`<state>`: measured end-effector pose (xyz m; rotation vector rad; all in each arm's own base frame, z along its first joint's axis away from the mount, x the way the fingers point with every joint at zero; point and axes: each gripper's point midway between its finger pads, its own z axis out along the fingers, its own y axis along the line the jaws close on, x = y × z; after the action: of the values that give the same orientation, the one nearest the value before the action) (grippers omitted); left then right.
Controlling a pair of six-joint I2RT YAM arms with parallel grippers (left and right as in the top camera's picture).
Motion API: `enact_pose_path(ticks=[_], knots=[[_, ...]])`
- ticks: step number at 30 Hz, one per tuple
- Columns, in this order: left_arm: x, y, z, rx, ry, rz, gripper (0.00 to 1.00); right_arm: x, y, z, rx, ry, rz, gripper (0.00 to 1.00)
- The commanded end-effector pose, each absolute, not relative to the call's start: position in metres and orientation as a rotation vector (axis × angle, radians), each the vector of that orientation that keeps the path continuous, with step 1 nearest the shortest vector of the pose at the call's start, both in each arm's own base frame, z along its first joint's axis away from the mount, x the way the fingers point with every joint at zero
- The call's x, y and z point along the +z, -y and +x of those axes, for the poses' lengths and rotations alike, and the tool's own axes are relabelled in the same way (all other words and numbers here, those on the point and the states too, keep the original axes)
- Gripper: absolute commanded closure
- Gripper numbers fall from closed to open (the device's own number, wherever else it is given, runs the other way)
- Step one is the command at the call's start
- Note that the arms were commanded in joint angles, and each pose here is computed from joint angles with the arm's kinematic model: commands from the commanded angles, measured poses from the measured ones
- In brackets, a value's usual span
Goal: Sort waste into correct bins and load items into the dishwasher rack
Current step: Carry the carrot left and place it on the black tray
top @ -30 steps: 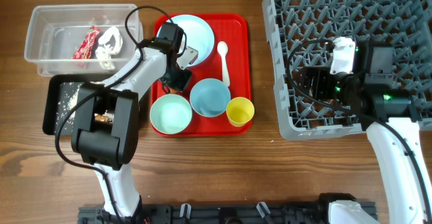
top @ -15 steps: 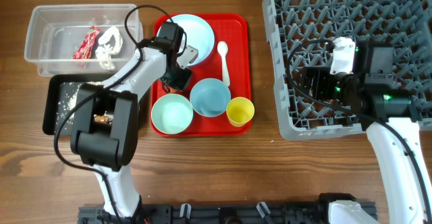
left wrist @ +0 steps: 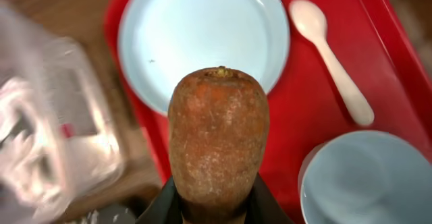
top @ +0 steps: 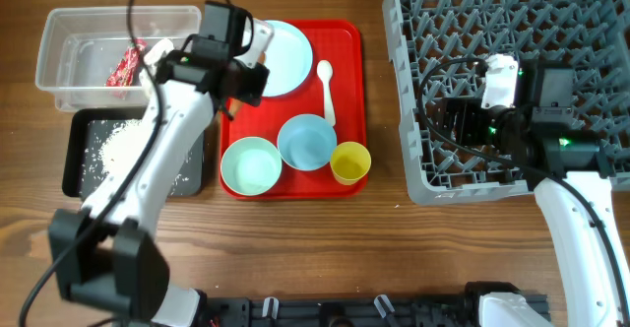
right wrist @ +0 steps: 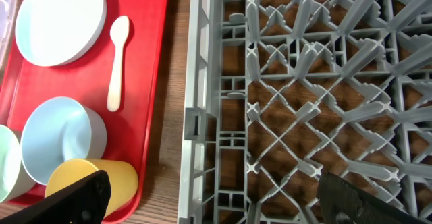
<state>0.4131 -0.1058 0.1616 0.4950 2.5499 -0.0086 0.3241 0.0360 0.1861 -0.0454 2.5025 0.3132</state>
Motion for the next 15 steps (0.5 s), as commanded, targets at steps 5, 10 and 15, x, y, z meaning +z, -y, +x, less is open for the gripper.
enact_pose_path(ticks=[5, 10, 15], knots=[[0.217, -0.014, 0.368, 0.169, -2.496, -0.569, 0.89, 0.188, -0.041, 0.325, 0.339, -2.504, -0.053, 0.00], [0.207, -0.076, 0.345, 0.226, -2.475, -0.895, 0.86, 0.188, -0.041, 0.326, 0.339, -2.502, -0.053, 0.00], [0.176, -0.113, 0.342, 0.215, -2.473, -1.068, 0.93, 0.188, -0.041, 0.326, 0.339, -2.502, -0.054, 0.00]])
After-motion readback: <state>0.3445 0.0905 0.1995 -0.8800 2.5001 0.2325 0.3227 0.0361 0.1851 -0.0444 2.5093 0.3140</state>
